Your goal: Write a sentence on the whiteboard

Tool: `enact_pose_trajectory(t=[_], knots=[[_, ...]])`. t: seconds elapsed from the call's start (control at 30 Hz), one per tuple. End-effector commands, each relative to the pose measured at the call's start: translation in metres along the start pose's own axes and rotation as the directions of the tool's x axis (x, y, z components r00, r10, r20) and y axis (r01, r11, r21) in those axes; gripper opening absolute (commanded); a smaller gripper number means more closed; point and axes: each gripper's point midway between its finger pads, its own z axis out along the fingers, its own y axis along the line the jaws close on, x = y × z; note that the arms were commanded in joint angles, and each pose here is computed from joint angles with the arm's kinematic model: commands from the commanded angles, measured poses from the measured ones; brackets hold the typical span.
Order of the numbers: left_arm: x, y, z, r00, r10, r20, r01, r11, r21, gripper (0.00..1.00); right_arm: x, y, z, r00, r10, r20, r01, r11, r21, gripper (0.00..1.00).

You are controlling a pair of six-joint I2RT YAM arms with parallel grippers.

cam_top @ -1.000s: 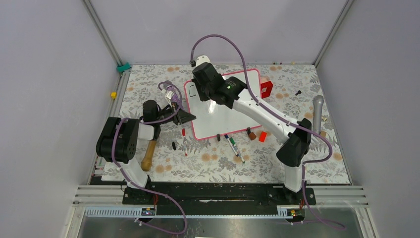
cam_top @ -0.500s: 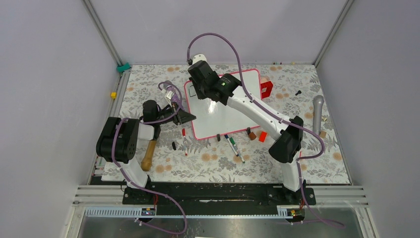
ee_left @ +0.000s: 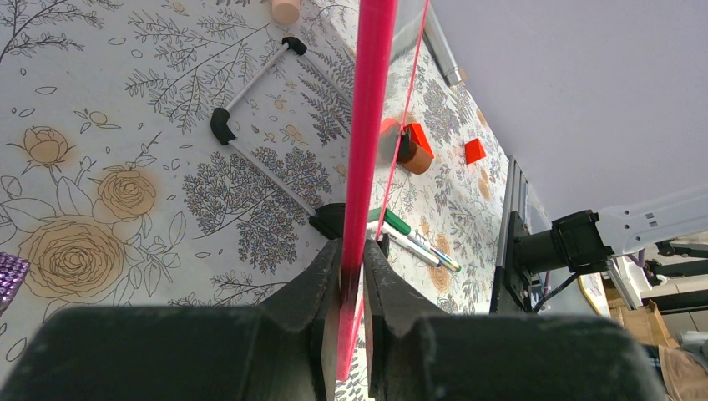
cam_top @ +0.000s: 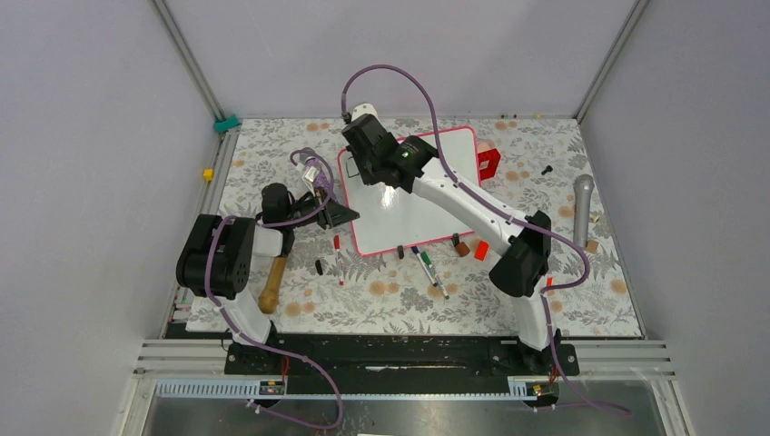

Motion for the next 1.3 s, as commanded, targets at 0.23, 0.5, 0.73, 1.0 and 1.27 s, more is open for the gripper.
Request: enact_pose_trajectory(t=[0.23,0.5,0.73,1.0,1.27], knots=[[-0.019,-0.001,0.002,0.997,0.063,0.042,-0.064,0.998,0.008,0.00,-0.021,-0.010,-0.006,0.998,0.012,0.056,-0.015,0.999,0.050,0.00],[-0.020,0.000,0.002,0.997,0.065,0.044,-0.065,0.998,0.007,0.00,-0.022,-0.012,-0.004,0.998,0.005,0.058,-0.008,0.998,0.062,0.00],[-0.019,-0.001,0.002,0.997,0.065,0.041,-0.065,0.998,0.009,0.00,-0.021,-0.014,-0.002,0.999,-0.001,0.054,-0.004,0.997,0.078,0.00],[-0.019,-0.001,0.002,0.997,0.065,0.042,-0.065,0.998,0.008,0.00,-0.020,-0.013,0.003,0.999,-0.005,0.050,0.001,0.997,0.080,0.00],[-0.019,0.000,0.002,0.997,0.066,0.044,-0.066,0.998,0.007,0.00,-0.021,-0.008,0.005,0.999,-0.013,0.048,0.010,0.998,0.058,0.00]])
